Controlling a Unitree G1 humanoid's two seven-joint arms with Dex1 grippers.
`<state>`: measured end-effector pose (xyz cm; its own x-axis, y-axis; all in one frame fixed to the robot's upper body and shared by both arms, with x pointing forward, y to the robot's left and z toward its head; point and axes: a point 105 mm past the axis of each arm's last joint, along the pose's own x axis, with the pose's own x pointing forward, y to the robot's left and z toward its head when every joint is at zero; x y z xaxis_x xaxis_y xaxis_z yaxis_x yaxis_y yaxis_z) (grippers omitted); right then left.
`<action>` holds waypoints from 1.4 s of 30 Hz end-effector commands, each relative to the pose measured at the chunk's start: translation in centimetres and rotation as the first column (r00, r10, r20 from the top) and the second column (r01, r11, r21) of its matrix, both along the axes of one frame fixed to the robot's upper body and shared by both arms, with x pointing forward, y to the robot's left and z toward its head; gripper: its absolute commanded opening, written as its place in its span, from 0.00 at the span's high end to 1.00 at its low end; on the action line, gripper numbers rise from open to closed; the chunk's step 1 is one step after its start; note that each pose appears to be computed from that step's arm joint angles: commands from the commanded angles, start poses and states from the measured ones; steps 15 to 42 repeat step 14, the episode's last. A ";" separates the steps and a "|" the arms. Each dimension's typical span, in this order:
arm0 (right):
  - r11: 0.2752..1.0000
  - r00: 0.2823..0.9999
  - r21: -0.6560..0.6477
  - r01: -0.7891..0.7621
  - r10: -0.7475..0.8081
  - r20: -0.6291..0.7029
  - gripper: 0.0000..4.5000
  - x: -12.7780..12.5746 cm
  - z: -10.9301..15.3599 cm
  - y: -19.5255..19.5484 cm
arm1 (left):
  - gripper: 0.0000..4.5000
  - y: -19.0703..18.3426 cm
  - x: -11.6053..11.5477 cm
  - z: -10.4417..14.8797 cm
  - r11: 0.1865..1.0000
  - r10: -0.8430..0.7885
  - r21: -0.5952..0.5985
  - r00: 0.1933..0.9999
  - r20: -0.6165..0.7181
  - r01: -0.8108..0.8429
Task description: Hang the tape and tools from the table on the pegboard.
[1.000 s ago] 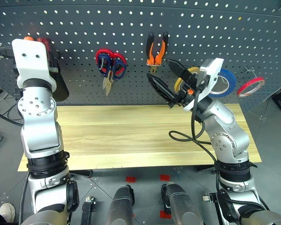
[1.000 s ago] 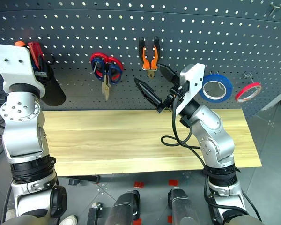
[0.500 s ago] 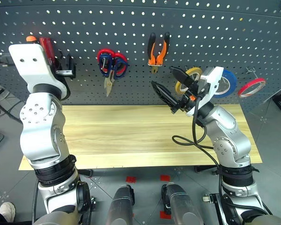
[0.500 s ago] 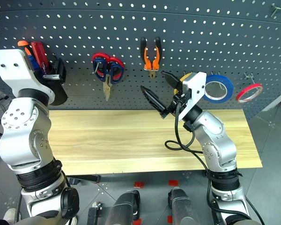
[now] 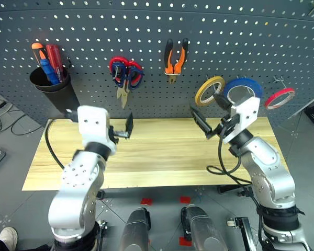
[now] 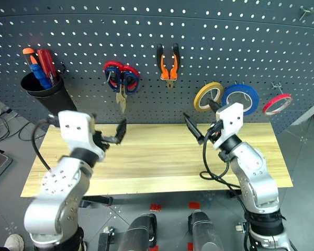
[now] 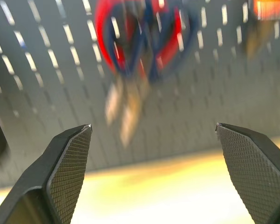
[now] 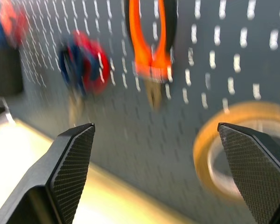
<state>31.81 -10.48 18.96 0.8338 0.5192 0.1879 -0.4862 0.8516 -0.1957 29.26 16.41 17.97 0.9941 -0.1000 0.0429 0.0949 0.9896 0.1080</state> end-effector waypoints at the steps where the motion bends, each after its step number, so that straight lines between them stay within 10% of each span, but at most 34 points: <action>1: 0.995 0.995 -0.018 0.098 -0.099 -0.031 0.00 -0.1 -0.5 -0.7 | 0.00 0.5 0.3 -0.9 0.998 0.039 -0.057 0.999 -0.021 -0.040; 13: 0.887 0.819 -0.132 0.443 -0.460 -0.343 0.00 1.5 -8.0 -5.8 | 0.00 4.5 3.8 -7.5 0.984 0.111 -0.110 0.962 -0.249 -0.142; 42: 0.879 0.810 -0.132 0.458 -0.474 -0.346 0.00 1.6 -8.1 -6.1 | 0.00 4.9 3.9 -7.5 0.984 0.121 -0.099 0.962 -0.244 -0.148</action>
